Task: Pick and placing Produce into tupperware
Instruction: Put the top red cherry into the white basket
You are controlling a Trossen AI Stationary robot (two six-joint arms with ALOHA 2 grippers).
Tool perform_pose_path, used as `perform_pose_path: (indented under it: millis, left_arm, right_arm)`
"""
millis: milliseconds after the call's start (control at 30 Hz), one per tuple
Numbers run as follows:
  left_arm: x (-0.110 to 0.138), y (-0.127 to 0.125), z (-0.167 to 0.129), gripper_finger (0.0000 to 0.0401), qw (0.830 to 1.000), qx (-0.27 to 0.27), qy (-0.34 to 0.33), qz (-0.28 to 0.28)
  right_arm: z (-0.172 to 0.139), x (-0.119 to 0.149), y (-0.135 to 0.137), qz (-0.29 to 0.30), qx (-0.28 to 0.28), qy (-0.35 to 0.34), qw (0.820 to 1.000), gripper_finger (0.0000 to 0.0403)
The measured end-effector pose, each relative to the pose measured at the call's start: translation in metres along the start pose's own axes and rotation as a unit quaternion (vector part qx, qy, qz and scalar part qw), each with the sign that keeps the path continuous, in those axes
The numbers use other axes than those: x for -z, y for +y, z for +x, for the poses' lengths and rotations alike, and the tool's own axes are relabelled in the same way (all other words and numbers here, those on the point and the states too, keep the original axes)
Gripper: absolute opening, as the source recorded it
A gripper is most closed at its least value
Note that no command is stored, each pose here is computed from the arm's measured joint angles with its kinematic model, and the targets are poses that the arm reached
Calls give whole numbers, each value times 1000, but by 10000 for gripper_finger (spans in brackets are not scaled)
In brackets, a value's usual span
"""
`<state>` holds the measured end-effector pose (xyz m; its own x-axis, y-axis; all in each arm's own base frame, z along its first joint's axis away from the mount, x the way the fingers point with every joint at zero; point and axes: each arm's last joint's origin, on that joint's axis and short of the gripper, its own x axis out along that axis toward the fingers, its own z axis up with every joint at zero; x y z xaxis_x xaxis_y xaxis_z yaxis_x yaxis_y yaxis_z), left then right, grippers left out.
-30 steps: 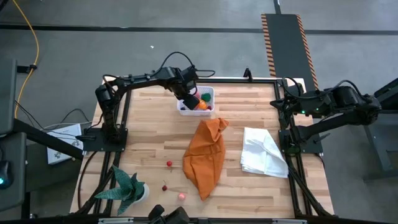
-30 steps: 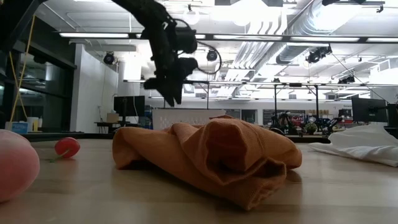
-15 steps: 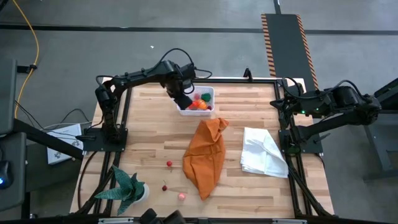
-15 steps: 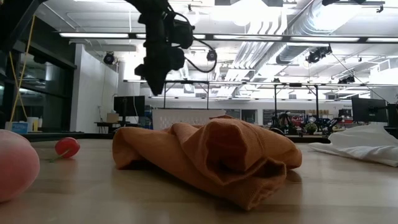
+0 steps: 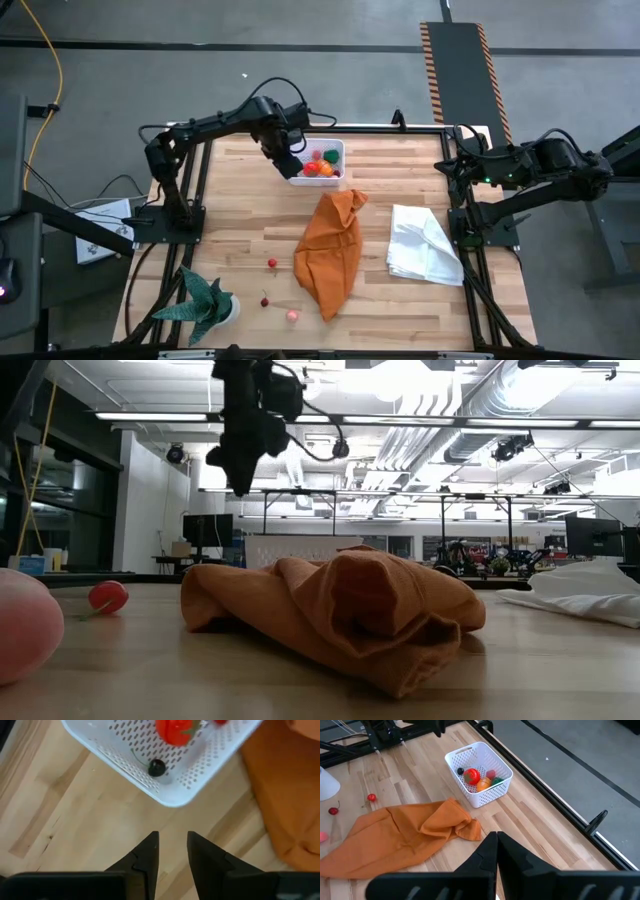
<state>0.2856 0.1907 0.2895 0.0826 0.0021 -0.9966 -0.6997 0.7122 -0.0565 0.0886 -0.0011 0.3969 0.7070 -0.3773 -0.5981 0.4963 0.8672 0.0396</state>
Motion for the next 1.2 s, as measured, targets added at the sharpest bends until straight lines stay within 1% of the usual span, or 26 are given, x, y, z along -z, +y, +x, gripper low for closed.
perform_pose_path:
  millis: [133,333,400,567,700,767,933,1100,1200]
  left_arm:
    - [12,-5,-15,69,1000,-2,-9,6]
    - [35,-19,-41,16,999,-1,-33,21]
    - [44,-25,-49,4,999,-5,-46,18]
    - [70,-40,-69,15,997,-22,-72,17]
    - [97,-51,-82,9,996,-50,-72,13]
    - [110,-55,-88,3,995,-61,-85,4]
    - [150,-58,-99,7,990,-51,-127,-42]
    - [187,-50,-98,3,980,-47,-160,-110]
    - [202,-45,-91,1,975,-42,-167,-137]
  right_arm:
    - [0,0,0,0,0,0,1000,0]
    - [0,0,0,0,0,0,1000,0]
    - [0,0,0,0,0,0,1000,0]
    - [0,0,0,4,0,0,1000,0]
    - [0,0,0,7,-1,-2,1000,0]
    - [0,-1,1,9,-3,-6,1000,0]
    - [0,-3,2,13,-9,-14,1000,0]
    - [0,-3,2,10,-11,-14,1000,0]
    - [0,-3,2,9,-11,-13,1000,0]
